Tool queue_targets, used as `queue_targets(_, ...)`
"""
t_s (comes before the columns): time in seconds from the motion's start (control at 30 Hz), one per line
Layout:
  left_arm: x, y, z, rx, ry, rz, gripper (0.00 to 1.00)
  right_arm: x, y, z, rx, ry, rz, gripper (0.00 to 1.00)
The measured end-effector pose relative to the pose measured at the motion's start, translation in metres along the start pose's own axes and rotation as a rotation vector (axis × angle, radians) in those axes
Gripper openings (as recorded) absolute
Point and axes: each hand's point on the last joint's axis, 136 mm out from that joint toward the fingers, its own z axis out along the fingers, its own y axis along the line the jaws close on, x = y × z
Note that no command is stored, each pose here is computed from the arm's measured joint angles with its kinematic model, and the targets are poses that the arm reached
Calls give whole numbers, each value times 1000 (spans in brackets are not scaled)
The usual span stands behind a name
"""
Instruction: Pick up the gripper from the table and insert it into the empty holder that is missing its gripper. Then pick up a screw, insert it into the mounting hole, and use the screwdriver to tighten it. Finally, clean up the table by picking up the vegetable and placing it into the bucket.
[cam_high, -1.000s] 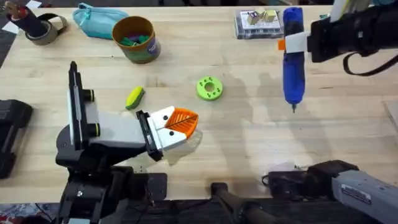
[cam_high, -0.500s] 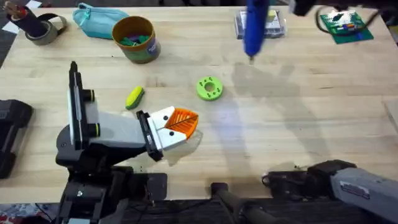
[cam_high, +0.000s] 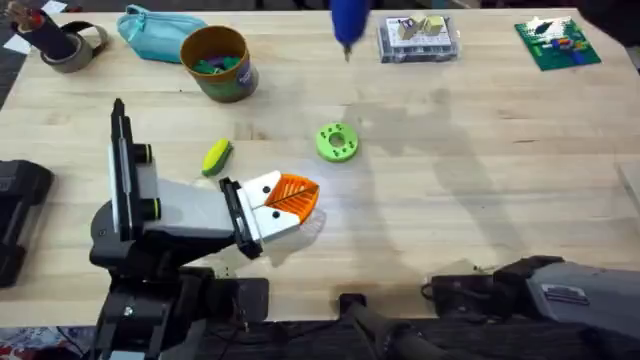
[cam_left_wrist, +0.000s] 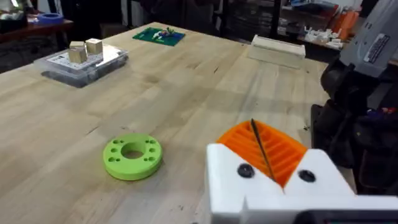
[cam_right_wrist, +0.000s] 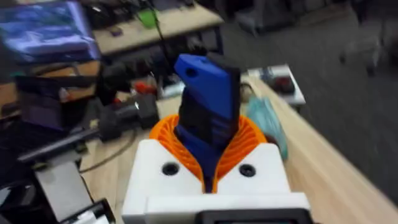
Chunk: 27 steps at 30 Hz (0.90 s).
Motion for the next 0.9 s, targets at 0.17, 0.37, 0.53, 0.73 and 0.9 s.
queue_targets(0.17,0,0,0,0,0,0,20,-51,53,8,-172,-140,-154,45)
queue_targets(0.37,0,0,0,0,0,0,20,-64,101,16,-317,-188,-197,46)
queue_targets(0.53,0,0,0,1,0,0,20,-62,127,23,-400,-192,-196,47)
queue_targets(0.73,0,0,0,2,0,0,20,-52,155,27,-513,-163,-214,46)
queue_targets(0.9,0,0,0,2,0,0,20,-49,170,25,-560,-198,-282,47)
